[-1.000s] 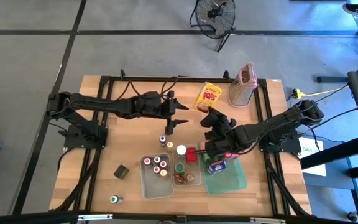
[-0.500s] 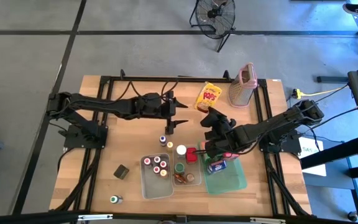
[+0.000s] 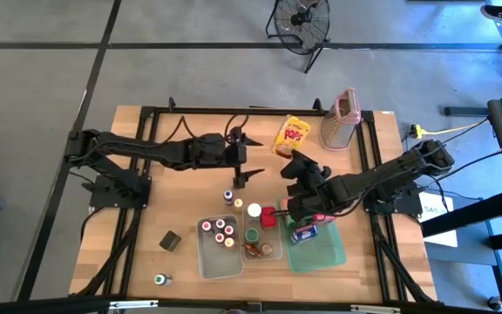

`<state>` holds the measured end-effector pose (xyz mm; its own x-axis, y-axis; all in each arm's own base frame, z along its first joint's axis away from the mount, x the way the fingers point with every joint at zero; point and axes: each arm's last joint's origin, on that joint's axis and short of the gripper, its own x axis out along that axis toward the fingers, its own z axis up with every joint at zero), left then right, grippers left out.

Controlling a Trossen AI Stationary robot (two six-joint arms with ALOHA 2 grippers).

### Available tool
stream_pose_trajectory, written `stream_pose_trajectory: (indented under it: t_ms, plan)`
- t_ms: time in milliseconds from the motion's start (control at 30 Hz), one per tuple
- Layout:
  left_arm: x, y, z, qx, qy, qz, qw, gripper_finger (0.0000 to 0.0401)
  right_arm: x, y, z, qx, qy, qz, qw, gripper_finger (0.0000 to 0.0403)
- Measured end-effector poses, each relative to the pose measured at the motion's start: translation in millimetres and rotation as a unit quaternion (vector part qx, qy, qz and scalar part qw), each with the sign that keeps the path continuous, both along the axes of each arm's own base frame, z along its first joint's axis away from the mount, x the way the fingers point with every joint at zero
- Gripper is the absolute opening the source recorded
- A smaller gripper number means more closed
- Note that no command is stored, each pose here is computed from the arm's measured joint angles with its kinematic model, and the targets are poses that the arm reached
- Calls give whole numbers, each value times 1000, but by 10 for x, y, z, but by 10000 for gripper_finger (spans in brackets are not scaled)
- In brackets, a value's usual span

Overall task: Pick & Place Kitchen Items
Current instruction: Put the yellow cereal box into the blue bin

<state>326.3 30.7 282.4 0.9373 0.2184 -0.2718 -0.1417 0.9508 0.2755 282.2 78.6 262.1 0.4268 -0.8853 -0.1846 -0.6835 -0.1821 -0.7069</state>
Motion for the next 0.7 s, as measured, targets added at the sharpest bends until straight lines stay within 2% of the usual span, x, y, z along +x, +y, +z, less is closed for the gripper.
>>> stream_pose_trajectory:
  t_ms: [167, 467, 700]
  plan:
    - [-11, -24, 74, -22, -34, 24, 999, 365, 1, 32, 16, -31, 14, 2, 999, 34]
    - [-108, 29, 241, -162, -88, -3, 983, 365, 26, 47, -7, -44, 37, 7, 998, 34]
    - [-195, 194, 275, -253, -87, -6, 963, 365, 140, 91, 10, -52, 45, 19, 997, 35]
